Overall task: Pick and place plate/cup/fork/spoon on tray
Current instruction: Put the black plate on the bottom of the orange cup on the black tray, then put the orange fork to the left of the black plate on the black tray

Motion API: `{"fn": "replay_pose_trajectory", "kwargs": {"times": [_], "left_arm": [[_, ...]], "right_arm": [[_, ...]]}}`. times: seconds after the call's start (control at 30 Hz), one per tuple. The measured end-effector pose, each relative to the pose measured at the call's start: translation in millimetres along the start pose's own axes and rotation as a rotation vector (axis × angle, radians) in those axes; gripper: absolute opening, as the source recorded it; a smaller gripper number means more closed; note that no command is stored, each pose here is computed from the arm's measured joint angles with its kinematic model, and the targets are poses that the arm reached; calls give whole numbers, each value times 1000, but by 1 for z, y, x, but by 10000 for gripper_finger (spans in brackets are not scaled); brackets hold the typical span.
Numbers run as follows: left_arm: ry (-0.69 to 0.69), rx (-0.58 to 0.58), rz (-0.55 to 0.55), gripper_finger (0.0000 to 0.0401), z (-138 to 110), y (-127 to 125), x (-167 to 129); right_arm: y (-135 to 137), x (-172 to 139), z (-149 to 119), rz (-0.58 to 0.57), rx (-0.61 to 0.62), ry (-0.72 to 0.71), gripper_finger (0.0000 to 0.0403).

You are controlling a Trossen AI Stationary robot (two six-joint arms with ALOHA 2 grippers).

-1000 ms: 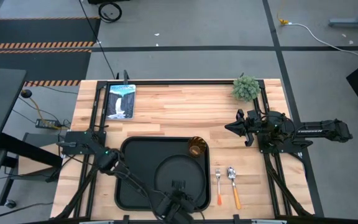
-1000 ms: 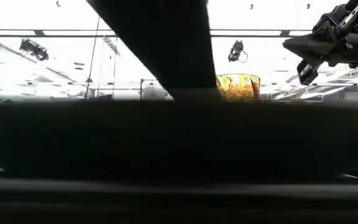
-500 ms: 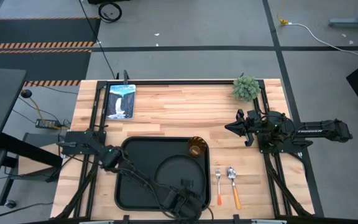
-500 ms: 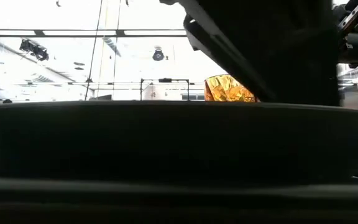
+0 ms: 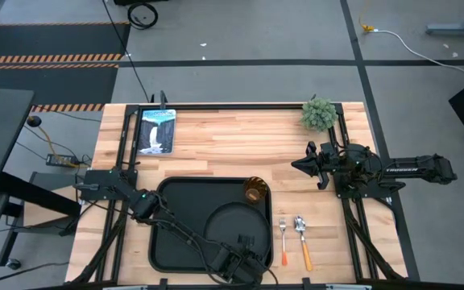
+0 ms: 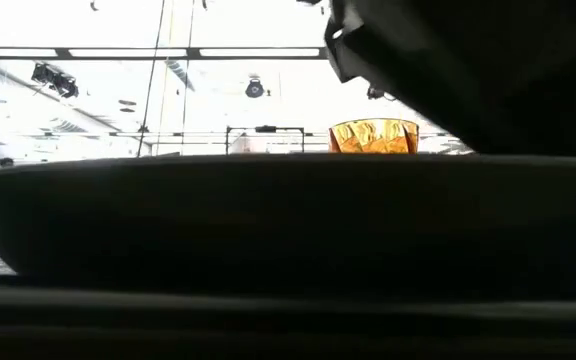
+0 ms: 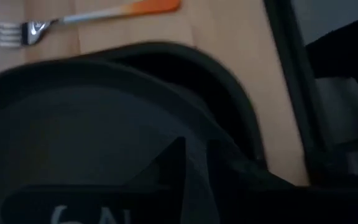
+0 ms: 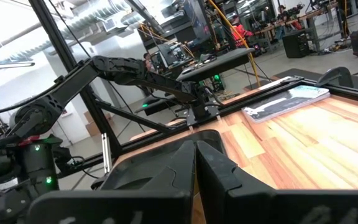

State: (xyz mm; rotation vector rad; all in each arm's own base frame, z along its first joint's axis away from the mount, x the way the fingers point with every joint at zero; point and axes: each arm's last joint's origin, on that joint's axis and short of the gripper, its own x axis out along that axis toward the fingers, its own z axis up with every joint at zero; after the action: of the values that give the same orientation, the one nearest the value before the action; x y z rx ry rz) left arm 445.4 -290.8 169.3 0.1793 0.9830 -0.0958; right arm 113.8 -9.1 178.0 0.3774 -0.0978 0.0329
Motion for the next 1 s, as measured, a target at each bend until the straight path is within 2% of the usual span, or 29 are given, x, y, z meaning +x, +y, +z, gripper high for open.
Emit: {"fn": "replay_pose_trajectory", "kwargs": {"times": [0.27, 0.37, 0.5, 0.67, 0.8, 1.0], "left_arm": [[-68, 16, 71, 66, 7, 7, 2], [-102, 6, 120, 60, 10, 8, 2], [-155, -22, 129, 55, 15, 9, 2], [-231, 0, 214, 55, 21, 10, 0], [-274, -9, 213, 55, 27, 13, -1], [-391, -82, 206, 55, 44, 29, 3]], "right_arm": [[0, 0, 0, 0, 0, 0, 20], [0, 0, 0, 0, 0, 0, 20], [0, 0, 0, 0, 0, 0, 20], [0, 0, 0, 0, 0, 0, 20], [0, 0, 0, 0, 0, 0, 20], [0, 0, 0, 0, 0, 0, 20]]}}
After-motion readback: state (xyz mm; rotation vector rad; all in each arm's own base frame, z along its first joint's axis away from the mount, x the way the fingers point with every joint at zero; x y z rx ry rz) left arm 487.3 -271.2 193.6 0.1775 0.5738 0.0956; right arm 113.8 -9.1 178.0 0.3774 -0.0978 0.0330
